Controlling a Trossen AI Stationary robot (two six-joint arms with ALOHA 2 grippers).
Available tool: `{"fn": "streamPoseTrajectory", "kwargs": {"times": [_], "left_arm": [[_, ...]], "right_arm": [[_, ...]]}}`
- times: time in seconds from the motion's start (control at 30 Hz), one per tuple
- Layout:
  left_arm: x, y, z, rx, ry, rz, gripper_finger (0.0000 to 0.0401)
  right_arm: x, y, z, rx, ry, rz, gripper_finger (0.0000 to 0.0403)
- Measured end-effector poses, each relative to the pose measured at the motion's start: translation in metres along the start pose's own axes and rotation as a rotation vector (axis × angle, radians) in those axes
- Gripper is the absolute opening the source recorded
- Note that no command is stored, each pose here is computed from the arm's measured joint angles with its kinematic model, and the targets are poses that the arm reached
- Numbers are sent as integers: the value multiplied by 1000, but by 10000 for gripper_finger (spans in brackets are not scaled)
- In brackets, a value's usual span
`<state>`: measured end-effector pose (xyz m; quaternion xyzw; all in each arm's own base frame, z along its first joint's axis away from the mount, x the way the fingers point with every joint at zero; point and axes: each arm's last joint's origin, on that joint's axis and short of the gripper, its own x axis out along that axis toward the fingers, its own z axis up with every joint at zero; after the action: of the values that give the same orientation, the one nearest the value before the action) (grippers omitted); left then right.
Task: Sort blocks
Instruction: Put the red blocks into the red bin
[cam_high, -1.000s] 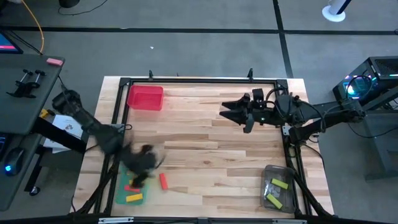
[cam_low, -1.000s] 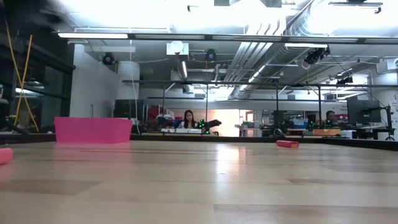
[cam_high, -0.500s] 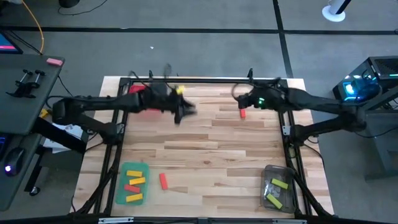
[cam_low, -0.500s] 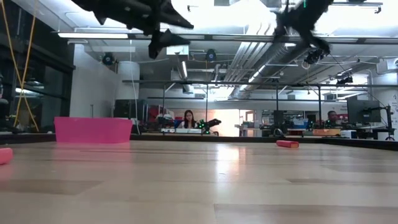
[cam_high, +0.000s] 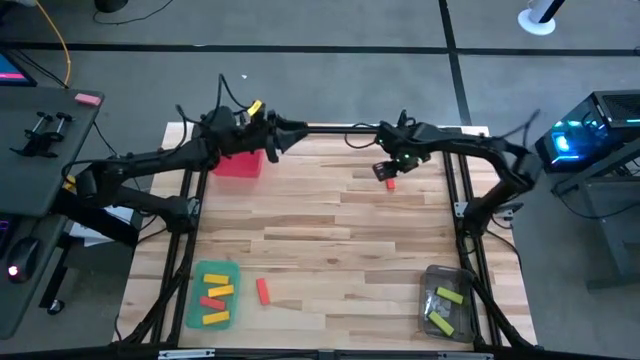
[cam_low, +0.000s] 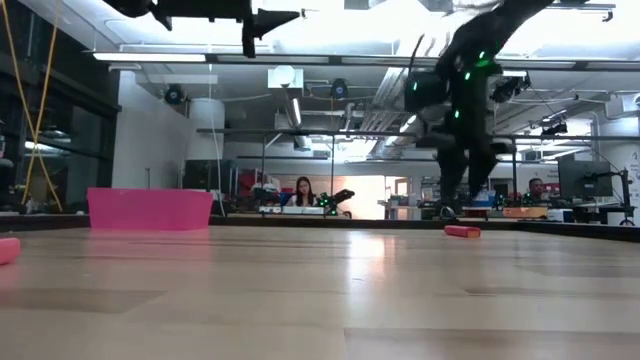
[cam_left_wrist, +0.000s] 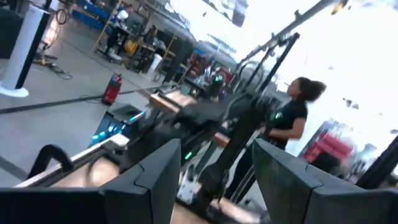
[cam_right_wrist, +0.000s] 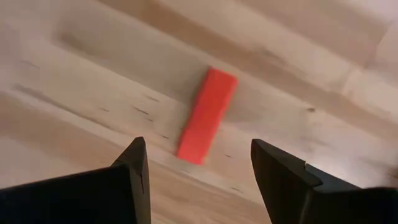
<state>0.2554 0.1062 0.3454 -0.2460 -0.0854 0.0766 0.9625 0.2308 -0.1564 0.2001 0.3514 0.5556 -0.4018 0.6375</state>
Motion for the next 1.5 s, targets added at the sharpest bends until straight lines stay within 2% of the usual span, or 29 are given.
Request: {"fn": "streamPoseTrajectory", "kwargs": {"times": [0.13,0.23,0.53,0.67,0.83,0.93,1.03,1.07,1.13,1.3,1.37,1.43,1.5], "left_arm": [[-1,0,6,-38,-40,-35,186],[-2,-2,10,-21,-59,-82,186],[-5,5,17,-1,-64,-127,186],[-7,3,26,25,-132,-173,186],[-12,-1,36,62,-197,-248,186],[-15,-1,37,104,-156,-287,186],[-19,-2,37,203,-127,-309,186],[-20,-3,37,248,-124,-302,186],[-22,-3,37,357,-126,-264,186],[-21,3,25,600,-43,-133,186],[-19,4,19,702,11,-125,186],[-18,4,12,802,54,-136,186],[-15,1,5,874,85,-161,186]], "right_arm": [[21,2,4,14,83,-7,176],[36,6,7,42,121,-6,176],[69,11,10,120,212,-43,168],[78,14,11,117,231,-29,124],[79,13,12,69,228,-33,19],[73,13,12,22,201,-32,11],[51,19,12,-55,133,-9,2],[40,21,12,-80,105,18,2],[0,28,13,-114,0,153,2],[-88,37,5,-298,-251,579,1],[-126,36,0,-382,-362,764,0],[-149,35,-7,-442,-394,875,0],[-162,38,-11,-481,-389,930,0]]}}
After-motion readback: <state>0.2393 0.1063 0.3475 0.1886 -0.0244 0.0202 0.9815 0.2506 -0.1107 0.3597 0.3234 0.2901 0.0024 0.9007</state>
